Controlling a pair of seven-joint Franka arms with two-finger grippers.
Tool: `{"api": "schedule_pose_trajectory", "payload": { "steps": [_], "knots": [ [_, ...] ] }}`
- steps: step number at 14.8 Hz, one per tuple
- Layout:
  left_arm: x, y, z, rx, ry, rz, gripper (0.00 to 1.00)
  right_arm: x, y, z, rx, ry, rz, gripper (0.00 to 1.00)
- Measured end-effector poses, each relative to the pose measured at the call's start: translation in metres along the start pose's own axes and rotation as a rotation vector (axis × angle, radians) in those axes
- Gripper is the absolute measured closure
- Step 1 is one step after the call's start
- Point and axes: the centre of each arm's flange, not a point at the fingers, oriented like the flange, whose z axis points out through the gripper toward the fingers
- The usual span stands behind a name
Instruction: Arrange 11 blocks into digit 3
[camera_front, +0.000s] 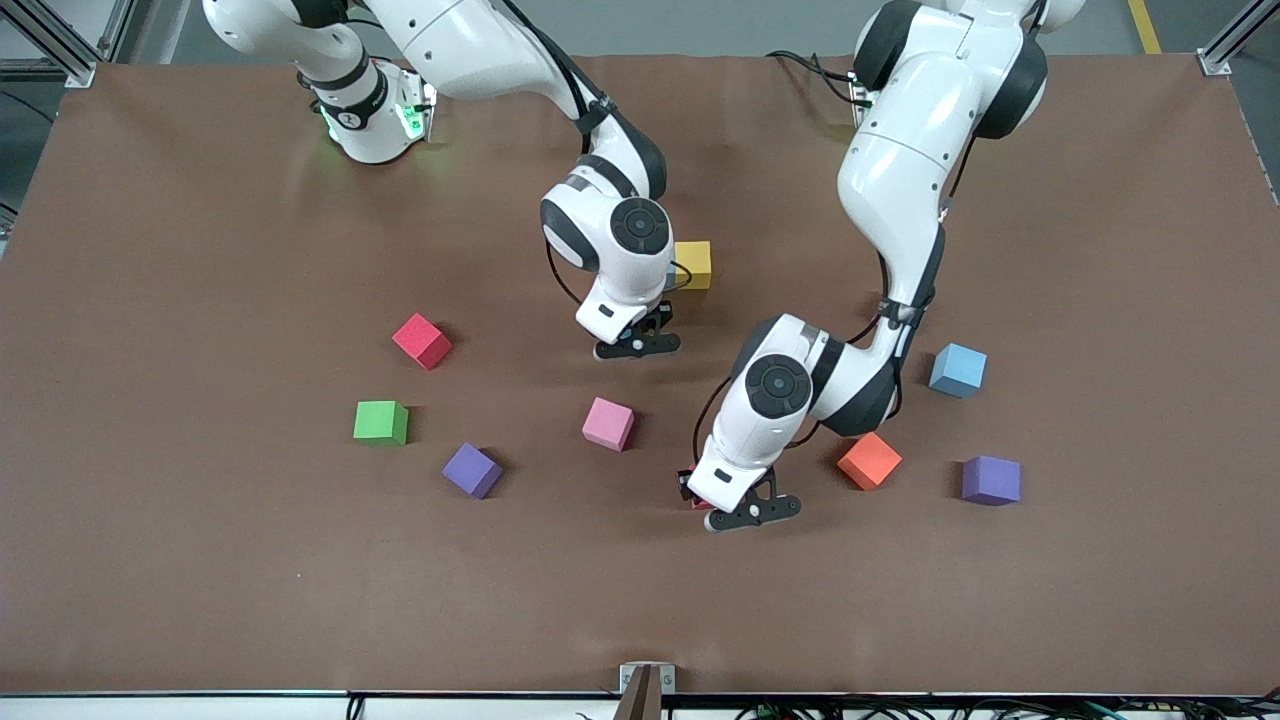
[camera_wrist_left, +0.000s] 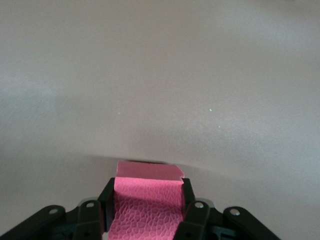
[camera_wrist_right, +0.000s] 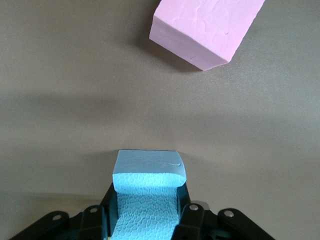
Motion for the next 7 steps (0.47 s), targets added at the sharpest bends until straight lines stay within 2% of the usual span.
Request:
{"api": "schedule_pose_trajectory", "payload": {
  "steps": [4,7],
  "knots": [
    [0.003,-0.008,-0.042,0.042,-0.022,-0.124,0.46,0.0,0.0,0.001,-0.002,-0.001,0.0,0.51],
    [-0.004,-0.036,-0.064,0.078,-0.038,-0.205,0.46,0.0,0.0,0.001,-0.003,-0.002,0.0,0.51]
  ]
}}
